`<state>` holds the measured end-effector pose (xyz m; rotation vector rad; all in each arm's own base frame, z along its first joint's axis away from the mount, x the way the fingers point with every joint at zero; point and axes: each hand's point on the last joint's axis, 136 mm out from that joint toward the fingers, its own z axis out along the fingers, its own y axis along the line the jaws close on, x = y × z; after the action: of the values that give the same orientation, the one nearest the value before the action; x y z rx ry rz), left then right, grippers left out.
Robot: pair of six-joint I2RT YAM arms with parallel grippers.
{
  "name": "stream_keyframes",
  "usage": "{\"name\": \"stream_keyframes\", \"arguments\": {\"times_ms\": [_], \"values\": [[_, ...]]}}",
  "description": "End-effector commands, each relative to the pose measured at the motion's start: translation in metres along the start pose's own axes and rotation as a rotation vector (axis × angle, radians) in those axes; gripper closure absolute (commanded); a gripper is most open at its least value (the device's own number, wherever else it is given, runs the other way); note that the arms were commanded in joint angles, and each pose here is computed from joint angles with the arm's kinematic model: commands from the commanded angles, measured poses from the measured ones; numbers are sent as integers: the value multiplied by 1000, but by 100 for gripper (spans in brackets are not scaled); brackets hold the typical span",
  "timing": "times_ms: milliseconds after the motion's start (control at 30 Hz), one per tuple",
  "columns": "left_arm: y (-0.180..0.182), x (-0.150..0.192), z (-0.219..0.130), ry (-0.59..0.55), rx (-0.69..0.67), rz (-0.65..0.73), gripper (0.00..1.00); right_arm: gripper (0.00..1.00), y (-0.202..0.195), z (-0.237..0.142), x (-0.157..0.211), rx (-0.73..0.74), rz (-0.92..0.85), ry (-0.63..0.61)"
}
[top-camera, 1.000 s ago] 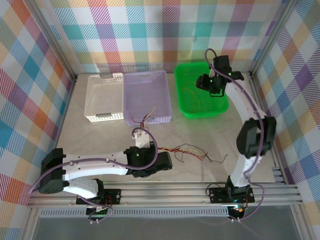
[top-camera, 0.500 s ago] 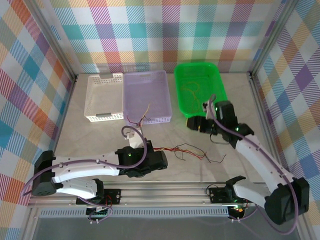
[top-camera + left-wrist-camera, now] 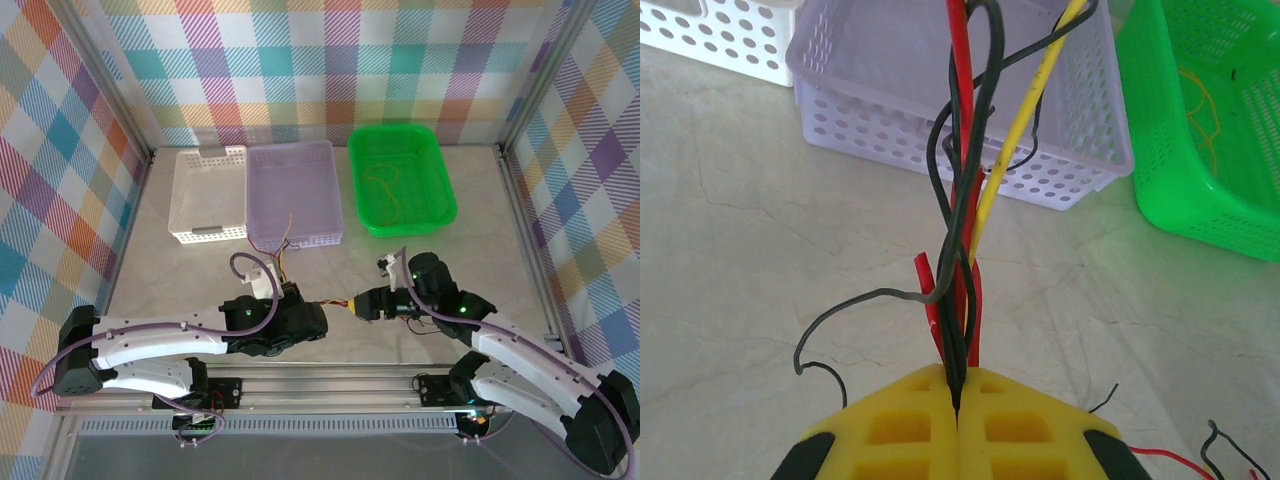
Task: Untangle the cables
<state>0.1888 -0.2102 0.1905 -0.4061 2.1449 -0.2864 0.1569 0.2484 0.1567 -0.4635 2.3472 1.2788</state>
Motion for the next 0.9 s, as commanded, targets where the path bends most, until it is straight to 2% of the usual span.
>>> {"name": "stream_keyframes", "arguments": {"times_ms": [0, 267, 433, 500, 533, 667, 867], "values": [[-3, 0, 1, -2, 7, -30, 100, 44, 0, 8, -7, 22, -29, -29], [5, -2, 0, -7, 5, -78, 100, 59, -10, 15, 1, 55, -20, -2], [9, -4, 0, -8, 7, -101, 100, 81, -16, 14, 1, 81, -7, -20], [10, -3, 0, -1, 9, -109, 100, 97, -17, 12, 0, 93, -12, -30], [10, -3, 0, 1, 11, -112, 100, 100, -19, 10, -1, 111, -13, -40], [20, -3, -1, 3, 3, -127, 100, 100, -22, -6, -13, 175, -40, -119], [46, -3, -1, 9, -17, -161, 100, 100, -44, -41, -25, 385, -60, -214]]}}
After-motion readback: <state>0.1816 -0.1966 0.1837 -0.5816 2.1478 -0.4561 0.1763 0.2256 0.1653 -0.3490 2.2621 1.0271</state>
